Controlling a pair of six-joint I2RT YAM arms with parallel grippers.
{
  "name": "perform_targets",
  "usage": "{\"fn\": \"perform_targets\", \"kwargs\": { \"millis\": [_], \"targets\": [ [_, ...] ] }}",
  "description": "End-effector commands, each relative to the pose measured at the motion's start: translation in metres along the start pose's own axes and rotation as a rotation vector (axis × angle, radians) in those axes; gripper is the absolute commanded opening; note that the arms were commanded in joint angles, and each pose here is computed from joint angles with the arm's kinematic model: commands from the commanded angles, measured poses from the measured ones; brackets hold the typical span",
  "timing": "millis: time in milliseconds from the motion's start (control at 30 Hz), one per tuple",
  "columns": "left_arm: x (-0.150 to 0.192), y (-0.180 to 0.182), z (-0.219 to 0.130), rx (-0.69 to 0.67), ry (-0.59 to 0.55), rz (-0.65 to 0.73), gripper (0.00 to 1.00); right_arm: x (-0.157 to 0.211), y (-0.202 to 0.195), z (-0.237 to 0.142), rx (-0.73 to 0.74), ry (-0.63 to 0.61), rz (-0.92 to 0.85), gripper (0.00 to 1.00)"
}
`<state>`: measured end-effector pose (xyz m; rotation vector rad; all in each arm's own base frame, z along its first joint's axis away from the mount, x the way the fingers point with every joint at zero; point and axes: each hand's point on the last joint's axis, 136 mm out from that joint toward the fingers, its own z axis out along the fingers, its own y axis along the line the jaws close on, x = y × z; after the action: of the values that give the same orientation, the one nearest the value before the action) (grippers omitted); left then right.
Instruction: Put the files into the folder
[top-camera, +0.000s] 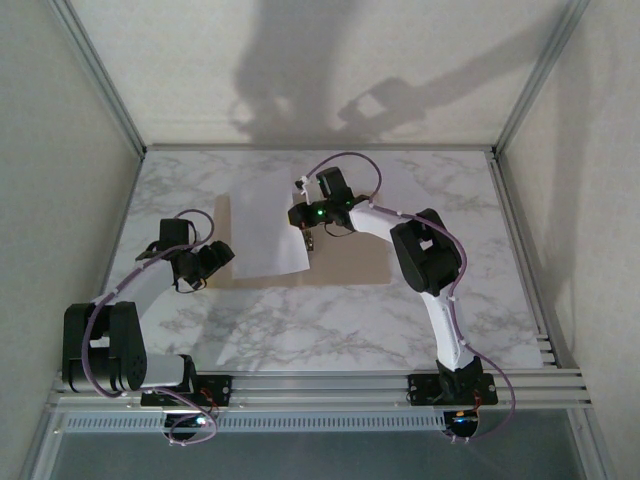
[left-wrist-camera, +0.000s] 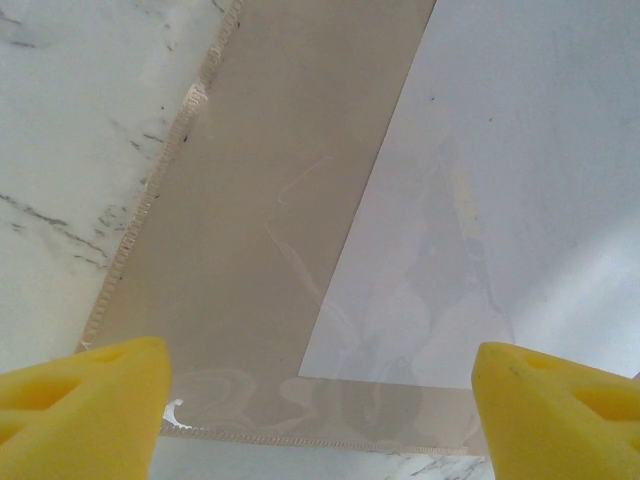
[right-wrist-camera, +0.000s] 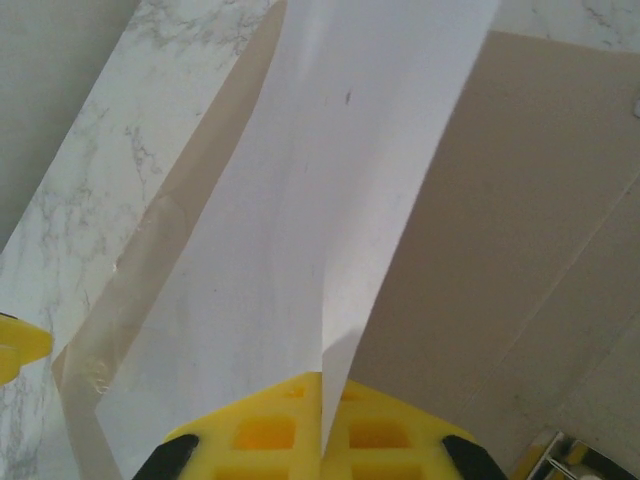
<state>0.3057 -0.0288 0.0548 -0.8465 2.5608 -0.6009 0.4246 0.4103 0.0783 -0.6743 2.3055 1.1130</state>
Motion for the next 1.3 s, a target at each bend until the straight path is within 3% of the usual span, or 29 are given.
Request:
{"fn": "perform_targets", "kwargs": {
  "millis": [0, 1267],
  "targets": [
    [-0.002, -0.001, -0.003, 0.014, -0.007, 0.008, 0.79, -0.012, 0.02, -0.008, -0.026, -0.043, -0.014, 0.04],
    [-0.002, 0.0, -0.002, 0.009, -0.001, 0.007, 0.79, 0.002, 0.032, 0.02, -0.069, -0.068, 0.07, 0.04]
  ]
}}
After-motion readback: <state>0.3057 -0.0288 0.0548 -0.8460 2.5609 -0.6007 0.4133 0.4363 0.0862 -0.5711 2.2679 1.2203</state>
